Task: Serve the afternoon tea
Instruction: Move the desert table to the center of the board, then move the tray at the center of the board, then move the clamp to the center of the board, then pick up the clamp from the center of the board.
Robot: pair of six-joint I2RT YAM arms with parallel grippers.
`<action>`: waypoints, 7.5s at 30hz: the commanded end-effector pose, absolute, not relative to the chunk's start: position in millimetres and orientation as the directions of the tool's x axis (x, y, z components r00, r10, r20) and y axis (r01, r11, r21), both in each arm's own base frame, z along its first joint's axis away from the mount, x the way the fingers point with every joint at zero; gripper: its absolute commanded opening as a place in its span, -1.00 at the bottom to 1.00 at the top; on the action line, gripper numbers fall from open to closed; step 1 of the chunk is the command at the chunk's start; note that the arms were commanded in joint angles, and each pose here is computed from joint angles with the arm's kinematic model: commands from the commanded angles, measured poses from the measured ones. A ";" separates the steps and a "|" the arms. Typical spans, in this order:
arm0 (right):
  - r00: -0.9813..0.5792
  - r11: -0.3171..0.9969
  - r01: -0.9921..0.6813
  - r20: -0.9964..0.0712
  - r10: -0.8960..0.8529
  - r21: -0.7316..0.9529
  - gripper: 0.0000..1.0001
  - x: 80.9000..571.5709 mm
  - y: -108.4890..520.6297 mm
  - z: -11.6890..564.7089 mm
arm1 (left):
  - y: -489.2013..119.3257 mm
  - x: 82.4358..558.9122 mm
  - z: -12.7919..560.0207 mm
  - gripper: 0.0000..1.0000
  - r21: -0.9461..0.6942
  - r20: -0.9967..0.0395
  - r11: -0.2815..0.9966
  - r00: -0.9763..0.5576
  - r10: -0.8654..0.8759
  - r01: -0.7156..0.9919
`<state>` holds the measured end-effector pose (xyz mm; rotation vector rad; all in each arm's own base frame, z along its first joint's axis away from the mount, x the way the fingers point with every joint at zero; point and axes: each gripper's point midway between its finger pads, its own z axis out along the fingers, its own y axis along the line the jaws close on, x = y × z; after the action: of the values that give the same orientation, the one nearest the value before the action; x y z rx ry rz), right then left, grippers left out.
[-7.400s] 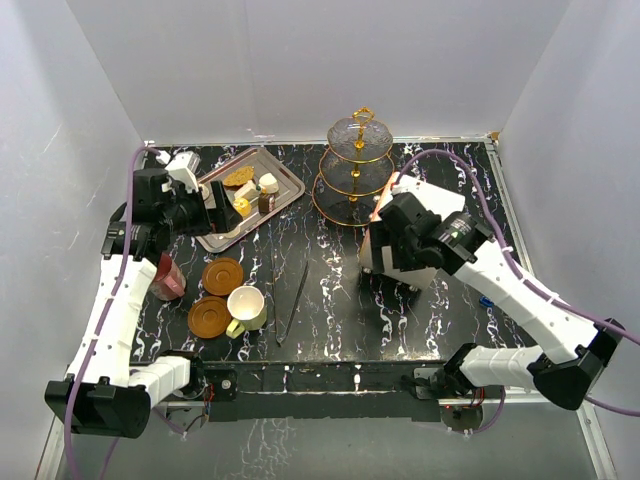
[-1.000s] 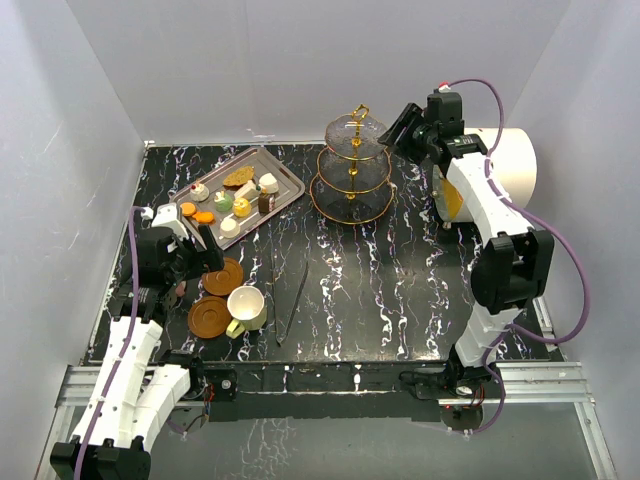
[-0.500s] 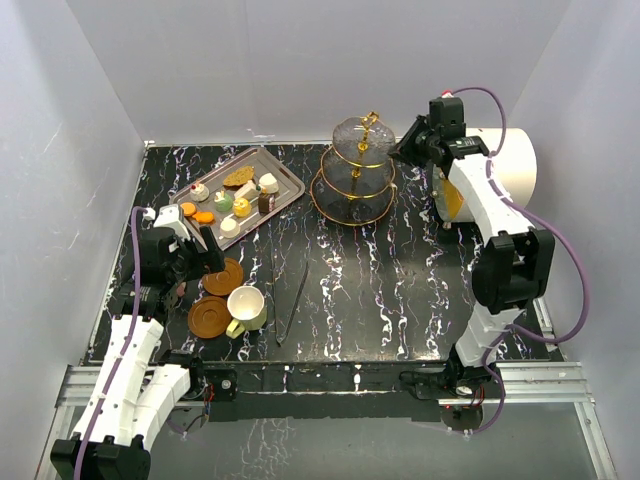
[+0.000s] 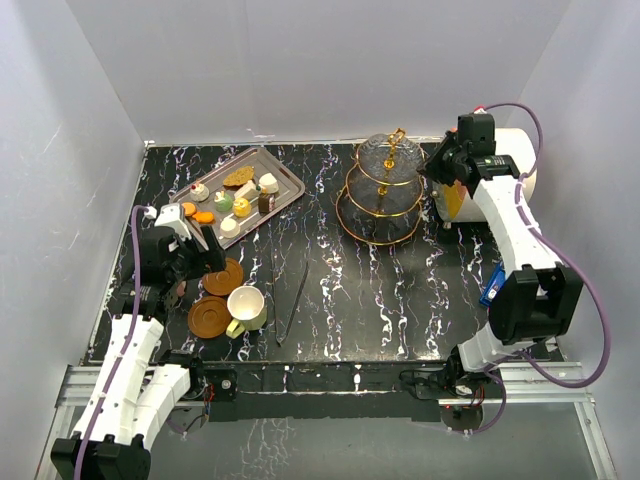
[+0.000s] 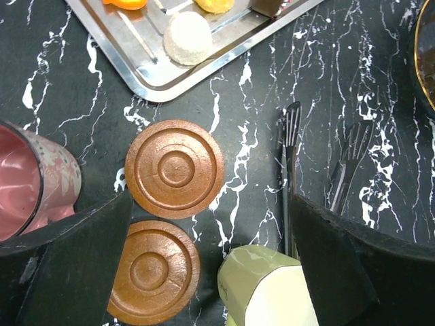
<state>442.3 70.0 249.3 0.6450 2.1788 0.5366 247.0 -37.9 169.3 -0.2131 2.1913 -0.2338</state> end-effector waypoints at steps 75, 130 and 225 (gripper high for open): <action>-0.592 0.755 -0.193 -0.688 0.420 0.627 0.72 232.4 103.4 309.4 | -278.4 355.4 32.7 0.65 -0.530 -0.371 0.767 -0.912 0.174 0.361; -0.917 0.673 0.132 -0.168 0.362 0.727 0.61 164.9 167.9 123.2 | -257.4 165.6 133.6 0.84 -0.450 -0.413 0.780 -0.875 0.251 0.436; -0.875 0.857 0.376 -0.171 0.454 0.351 0.73 169.5 186.5 112.3 | -90.1 249.7 228.0 0.97 0.084 -0.887 0.992 -0.447 0.120 0.099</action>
<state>163.2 164.9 109.5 0.6099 2.8089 0.4949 252.3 -120.9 242.5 0.2004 2.0463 -0.1335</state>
